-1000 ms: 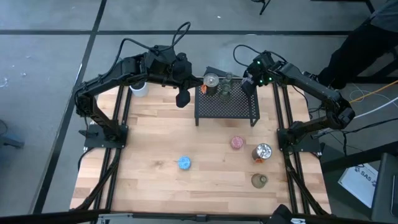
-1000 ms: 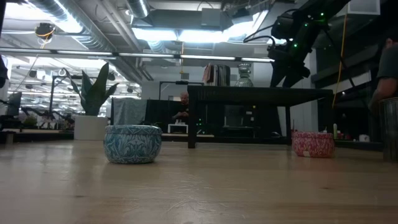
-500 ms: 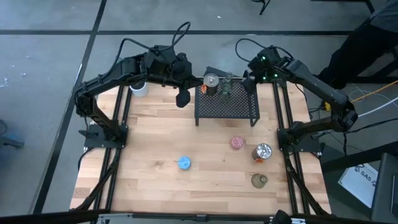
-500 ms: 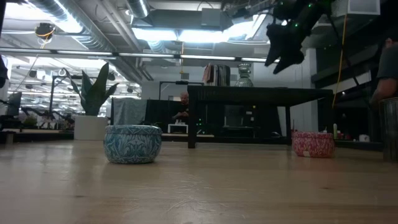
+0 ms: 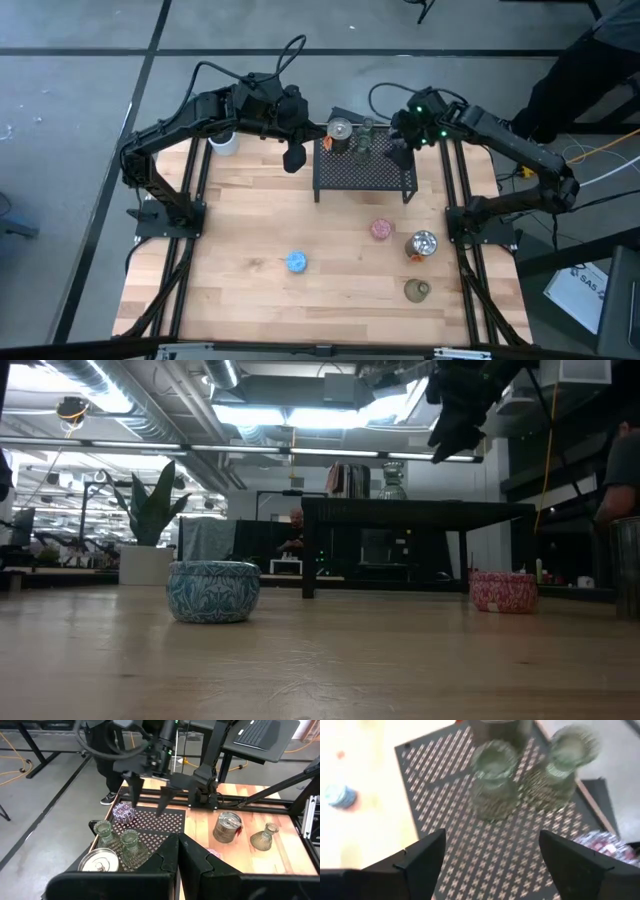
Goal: Pick & Place candle stick holders
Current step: Put the blue scented candle on the shelf align with the red scented candle
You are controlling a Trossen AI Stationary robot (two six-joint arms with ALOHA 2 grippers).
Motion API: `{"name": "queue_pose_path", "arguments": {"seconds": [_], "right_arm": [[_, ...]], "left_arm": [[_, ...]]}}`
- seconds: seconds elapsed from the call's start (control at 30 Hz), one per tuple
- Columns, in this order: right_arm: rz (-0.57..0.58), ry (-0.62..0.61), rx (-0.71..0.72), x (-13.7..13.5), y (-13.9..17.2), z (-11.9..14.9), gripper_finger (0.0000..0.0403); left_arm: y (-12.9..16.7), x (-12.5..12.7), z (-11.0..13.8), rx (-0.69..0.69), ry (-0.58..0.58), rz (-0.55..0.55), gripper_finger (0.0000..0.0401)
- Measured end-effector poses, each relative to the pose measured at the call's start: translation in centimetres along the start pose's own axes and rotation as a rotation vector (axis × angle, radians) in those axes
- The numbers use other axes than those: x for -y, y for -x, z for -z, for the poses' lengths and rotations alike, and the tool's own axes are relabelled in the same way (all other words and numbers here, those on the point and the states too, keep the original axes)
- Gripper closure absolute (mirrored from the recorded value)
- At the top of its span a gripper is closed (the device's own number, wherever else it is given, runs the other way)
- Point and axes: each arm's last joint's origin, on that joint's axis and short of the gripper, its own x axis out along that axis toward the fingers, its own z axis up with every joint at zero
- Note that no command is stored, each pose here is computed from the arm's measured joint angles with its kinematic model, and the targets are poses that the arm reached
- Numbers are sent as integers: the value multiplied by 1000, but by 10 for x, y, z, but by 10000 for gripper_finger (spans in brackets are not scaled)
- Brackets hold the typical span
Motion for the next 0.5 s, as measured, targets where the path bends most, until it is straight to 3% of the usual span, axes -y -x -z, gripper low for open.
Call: {"name": "queue_pose_path", "arguments": {"seconds": [0.3,0.5], "right_arm": [[-47,-17,-147,-18,11,19,117],[-58,-23,-114,-27,30,26,134]], "left_arm": [[0,0,0,0,-4,0,399],[0,0,0,0,-4,1,399]]}}
